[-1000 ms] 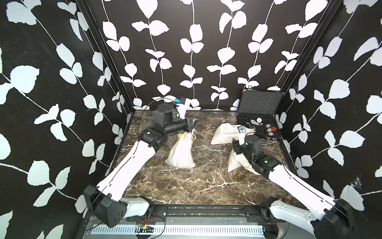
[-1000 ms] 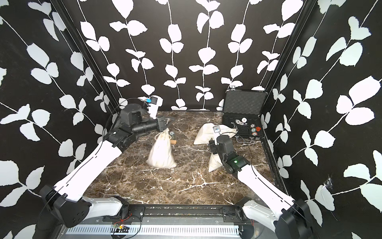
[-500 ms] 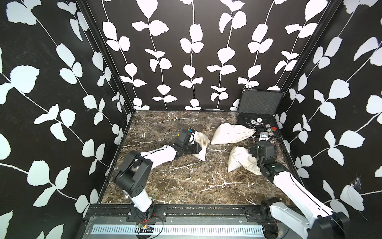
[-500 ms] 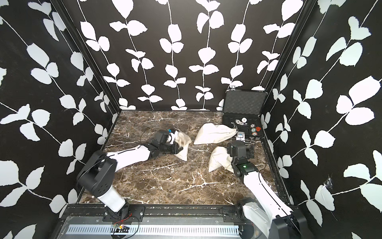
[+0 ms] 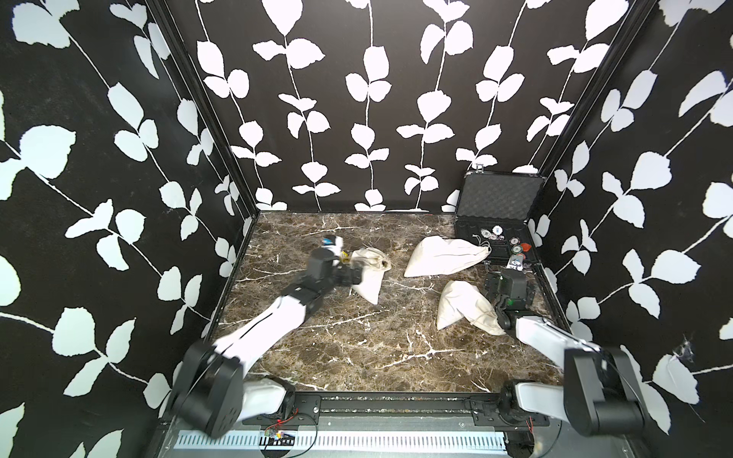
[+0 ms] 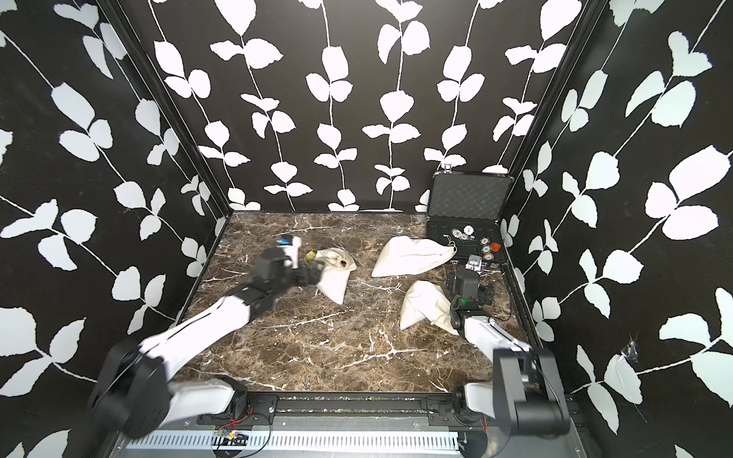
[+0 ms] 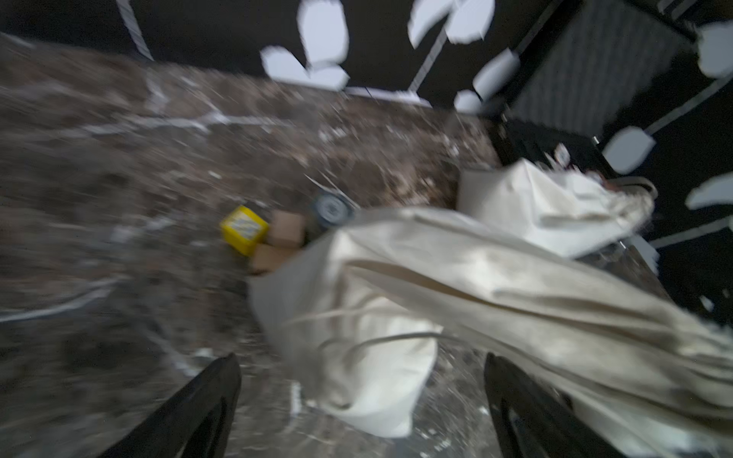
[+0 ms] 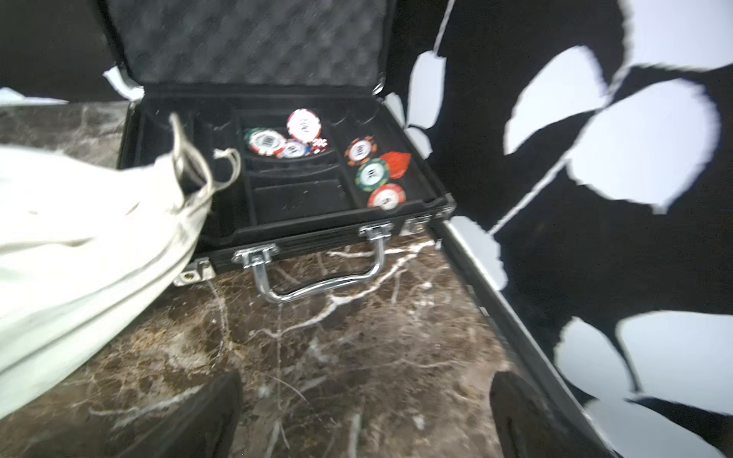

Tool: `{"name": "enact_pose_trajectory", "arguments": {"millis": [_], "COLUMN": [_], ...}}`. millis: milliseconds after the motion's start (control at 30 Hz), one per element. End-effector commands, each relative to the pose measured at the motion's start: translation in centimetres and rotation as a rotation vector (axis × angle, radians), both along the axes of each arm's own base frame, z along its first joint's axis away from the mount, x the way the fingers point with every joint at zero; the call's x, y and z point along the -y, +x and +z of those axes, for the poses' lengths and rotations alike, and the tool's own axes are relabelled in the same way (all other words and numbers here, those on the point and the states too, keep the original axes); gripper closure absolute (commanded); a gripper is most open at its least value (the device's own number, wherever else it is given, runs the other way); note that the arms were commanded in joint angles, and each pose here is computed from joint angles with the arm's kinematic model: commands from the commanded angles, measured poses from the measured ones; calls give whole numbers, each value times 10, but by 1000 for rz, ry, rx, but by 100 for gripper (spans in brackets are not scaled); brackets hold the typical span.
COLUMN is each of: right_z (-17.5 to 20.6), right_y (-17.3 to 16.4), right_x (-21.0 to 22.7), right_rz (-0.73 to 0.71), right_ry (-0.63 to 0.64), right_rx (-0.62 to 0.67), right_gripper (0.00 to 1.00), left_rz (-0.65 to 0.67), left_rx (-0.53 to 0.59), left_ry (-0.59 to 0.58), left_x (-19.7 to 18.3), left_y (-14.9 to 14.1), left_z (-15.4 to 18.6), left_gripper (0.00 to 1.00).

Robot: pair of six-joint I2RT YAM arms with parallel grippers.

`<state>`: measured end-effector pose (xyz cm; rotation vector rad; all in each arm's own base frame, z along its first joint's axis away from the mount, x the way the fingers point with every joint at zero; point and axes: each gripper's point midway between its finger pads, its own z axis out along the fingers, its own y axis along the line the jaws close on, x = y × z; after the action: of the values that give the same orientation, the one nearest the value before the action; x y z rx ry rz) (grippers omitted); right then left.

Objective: Close the soil bag
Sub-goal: Place the soil bag at the center of the board, then reset both arms

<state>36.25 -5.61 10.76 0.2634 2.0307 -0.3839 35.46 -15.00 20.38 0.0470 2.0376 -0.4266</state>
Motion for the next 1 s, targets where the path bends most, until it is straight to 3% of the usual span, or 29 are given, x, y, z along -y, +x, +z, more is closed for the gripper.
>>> {"name": "enact_pose_trajectory", "arguments": {"millis": [0, 100, 300, 400, 467, 600, 733, 800, 833, 967], "right_z": [5, -6, -18, -16, -17, -17, -16, -17, -17, -17], "right_y": [23, 24, 30, 34, 33, 33, 33, 33, 33, 33], "right_x": [-18, -33, -42, -48, -47, -47, -48, -49, -49, -50], "right_rz": [139, 241, 307, 339, 337, 337, 338, 345, 349, 354], "right_ry": [30, 34, 58, 59, 58, 56, 55, 57, 56, 57], "right_rx": [121, 217, 100, 115, 96, 100, 100, 99, 97, 97], "right_gripper": [0, 0, 0, 0, 0, 1, 1, 1, 1, 1], "left_rz": [308, 468, 664, 579, 461, 264, 229, 199, 203, 202], "left_rx": [133, 219, 189, 166, 151, 235, 252, 158, 177, 177], "left_ry": [198, 272, 440, 587, 615, 552, 466, 441, 418, 417], "left_x": [-83, -126, -188, -184, -168, -133, -138, -140, -143, -145], "left_y": [-10, -20, -17, 3, 20, 35, 44, 47, 49, 48], "left_z": [15, 25, -21, -45, -66, -87, -100, -109, -107, -108], "left_gripper": [1, 1, 1, 1, 1, 1, 1, 1, 1, 1]}}
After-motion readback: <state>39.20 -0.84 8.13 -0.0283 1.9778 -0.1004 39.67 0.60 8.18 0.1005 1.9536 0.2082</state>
